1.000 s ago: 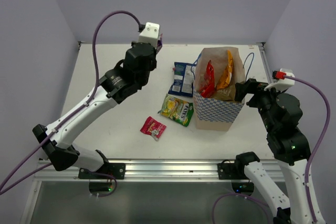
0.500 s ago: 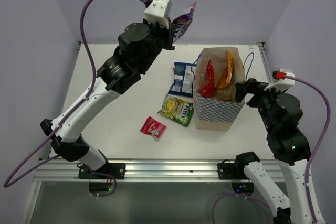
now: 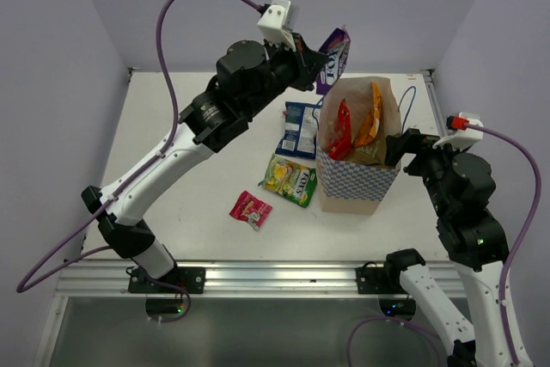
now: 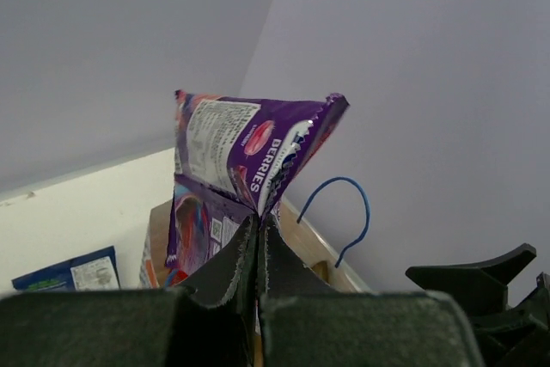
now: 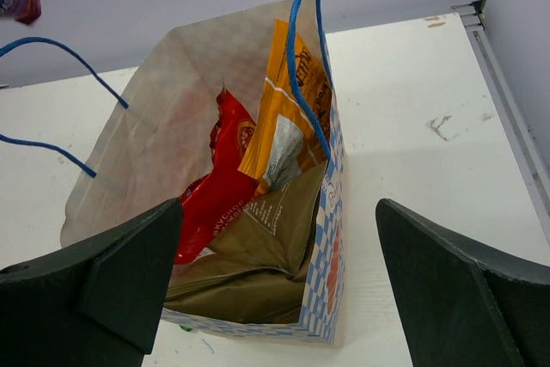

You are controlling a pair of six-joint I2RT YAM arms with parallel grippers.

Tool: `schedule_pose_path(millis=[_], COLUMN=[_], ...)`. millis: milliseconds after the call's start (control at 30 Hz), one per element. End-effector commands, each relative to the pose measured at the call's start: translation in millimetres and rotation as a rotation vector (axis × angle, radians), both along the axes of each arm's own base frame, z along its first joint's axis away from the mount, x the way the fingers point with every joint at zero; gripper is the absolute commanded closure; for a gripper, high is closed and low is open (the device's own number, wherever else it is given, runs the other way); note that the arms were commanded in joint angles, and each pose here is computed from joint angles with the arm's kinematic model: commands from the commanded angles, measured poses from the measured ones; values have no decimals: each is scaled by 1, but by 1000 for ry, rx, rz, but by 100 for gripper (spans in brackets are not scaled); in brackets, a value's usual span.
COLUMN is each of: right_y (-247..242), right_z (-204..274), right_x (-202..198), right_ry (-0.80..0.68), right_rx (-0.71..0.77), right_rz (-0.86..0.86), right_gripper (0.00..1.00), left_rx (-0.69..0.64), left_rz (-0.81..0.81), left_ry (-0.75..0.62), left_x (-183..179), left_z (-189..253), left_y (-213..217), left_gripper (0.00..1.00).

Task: Place the snacks into the paper bag
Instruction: Place the snack in the paper bag.

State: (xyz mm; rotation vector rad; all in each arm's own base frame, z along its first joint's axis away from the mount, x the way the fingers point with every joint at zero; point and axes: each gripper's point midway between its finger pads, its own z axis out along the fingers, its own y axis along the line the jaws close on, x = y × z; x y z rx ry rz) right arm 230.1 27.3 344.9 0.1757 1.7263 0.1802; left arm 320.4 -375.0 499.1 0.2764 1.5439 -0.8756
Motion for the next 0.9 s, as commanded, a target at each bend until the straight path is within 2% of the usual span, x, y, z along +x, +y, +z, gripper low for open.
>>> schedule_pose_path(millis=[0, 267, 633, 733, 867], right_y=[-4, -5, -7, -7, -7], right_z=[18, 16, 17, 18, 18], right_x=[-3, -4, -5, -5, -5], right_ry=[-59, -64, -69, -69, -70], right_rx=[-4, -3, -5, -6, -6], right_rz=[-17, -20, -27, -26, -26], right_gripper=[1, 2, 2, 2, 2], left_rx=[-180, -229, -358, -372, -364], left_rz=[-85, -163, -254, -233, -199], left_ry=[-20, 19, -149, -199, -201], left_x=[-14, -18, -43, -43, -35], left_z=[33, 20, 74, 83, 85], left_y=[-14, -38, -35, -29, -29], left_gripper=[100, 100, 100, 100, 100])
